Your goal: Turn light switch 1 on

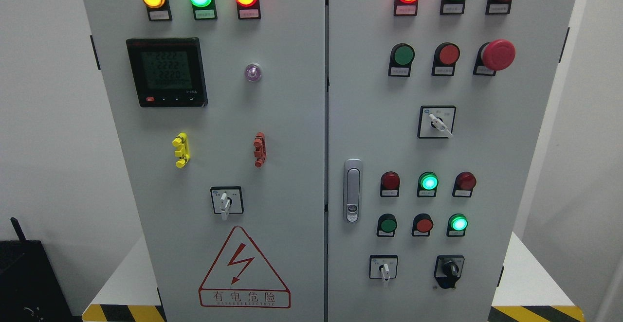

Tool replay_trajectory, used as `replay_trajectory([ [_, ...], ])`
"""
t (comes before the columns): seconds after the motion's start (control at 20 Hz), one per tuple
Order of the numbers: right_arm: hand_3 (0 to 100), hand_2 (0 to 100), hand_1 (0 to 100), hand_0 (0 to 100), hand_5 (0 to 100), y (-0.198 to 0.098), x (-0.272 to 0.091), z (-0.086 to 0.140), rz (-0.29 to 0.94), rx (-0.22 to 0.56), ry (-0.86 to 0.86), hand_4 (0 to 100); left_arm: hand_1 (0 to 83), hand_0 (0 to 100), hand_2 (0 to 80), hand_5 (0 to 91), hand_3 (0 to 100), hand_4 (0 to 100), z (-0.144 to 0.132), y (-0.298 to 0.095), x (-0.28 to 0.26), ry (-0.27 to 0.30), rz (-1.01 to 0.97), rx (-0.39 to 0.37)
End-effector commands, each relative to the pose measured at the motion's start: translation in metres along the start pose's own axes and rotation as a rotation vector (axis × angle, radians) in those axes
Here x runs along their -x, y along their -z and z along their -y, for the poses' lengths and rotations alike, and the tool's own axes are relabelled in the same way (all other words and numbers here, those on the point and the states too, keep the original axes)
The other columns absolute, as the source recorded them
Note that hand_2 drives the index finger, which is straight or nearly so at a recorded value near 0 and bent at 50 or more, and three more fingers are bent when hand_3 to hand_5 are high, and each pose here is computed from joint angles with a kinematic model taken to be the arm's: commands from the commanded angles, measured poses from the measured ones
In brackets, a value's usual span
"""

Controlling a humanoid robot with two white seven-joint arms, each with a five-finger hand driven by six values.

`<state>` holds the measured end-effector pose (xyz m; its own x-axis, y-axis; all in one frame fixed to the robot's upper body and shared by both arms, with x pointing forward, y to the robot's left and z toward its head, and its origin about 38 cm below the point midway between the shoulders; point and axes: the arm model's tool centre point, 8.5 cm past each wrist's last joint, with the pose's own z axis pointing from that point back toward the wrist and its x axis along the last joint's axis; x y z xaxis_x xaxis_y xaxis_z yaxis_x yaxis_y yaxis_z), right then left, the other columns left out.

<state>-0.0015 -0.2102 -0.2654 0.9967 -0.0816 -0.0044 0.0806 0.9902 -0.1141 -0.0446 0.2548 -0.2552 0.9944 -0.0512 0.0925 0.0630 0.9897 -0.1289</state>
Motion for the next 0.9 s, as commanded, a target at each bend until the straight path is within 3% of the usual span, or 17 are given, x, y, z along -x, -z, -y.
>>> replay_trajectory([
  [0.0,0,0,0,30,0,0.000,0.000,0.000,0.000,0.000,0.000,0,6.5,25,0.0,0.0,0,0,0.007,0.002,-0.004,-0.002,0.004,0.012],
  [0.5,0,0,0,30,0,0.000,0.000,0.000,0.000,0.000,0.000,0,6.3,25,0.0,0.0,0,0,0.007,0.004,-0.012,-0.001,0.016,0.000],
  [0.85,0,0,0,30,0,0.000,0.000,0.000,0.001,0.000,-0.001,0,9.2,24,0.0,0.0,0,0,0.003,0.004,-0.035,0.038,0.224,-0.008],
])
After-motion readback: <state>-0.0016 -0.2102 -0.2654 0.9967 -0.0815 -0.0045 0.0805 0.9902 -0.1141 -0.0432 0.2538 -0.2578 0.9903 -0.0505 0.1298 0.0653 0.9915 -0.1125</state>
